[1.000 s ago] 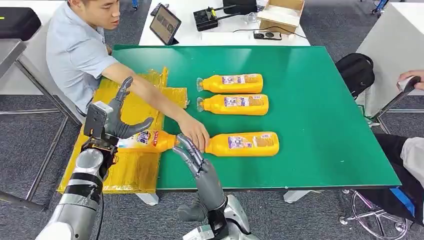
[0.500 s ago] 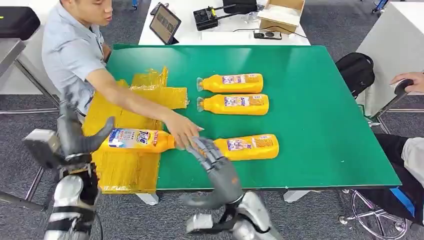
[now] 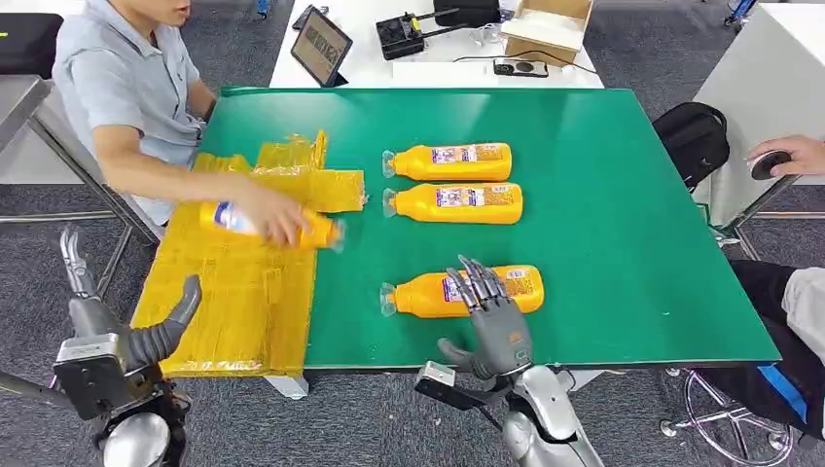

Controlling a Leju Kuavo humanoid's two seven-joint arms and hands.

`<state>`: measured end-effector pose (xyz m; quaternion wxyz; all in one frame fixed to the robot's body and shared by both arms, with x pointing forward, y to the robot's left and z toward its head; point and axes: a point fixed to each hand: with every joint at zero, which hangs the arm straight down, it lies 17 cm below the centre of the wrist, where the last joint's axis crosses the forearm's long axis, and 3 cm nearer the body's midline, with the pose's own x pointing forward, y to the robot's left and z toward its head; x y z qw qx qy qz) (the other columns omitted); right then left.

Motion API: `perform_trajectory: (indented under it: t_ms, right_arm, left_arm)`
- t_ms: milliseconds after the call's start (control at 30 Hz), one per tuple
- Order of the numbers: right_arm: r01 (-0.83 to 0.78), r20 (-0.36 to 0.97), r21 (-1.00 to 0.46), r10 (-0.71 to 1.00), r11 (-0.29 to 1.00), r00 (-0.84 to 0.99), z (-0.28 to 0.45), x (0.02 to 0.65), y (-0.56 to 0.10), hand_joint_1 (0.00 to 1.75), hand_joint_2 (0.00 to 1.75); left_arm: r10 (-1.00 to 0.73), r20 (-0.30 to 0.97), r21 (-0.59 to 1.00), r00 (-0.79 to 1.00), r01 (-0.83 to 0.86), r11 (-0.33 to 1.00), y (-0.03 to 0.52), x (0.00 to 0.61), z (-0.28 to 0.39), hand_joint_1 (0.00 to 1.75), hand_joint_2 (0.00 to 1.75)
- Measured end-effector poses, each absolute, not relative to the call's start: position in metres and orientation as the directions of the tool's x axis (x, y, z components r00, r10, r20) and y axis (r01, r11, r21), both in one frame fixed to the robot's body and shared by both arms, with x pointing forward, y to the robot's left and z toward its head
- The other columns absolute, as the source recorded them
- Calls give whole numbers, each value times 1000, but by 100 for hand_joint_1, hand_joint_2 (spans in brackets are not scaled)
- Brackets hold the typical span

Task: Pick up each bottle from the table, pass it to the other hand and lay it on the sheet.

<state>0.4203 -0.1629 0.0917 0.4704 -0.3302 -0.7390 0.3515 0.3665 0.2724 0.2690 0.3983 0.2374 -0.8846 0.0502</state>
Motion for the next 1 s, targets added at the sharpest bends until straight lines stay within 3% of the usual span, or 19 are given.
perform_trajectory:
  t_ms: [600, 1000]
  right_arm:
    - [103, 343, -926, 923, 363, -174, 54, 447, -202, 0, 175]
    - [80, 318, -942, 943, 326, -100, 45, 474, -233, 0, 175]
  left_arm:
    - [-289, 775, 77, -562, -370, 926, 253, 371, 260, 0, 175]
    - [-240, 789, 64, -566, -313, 948, 240, 375, 258, 0, 175]
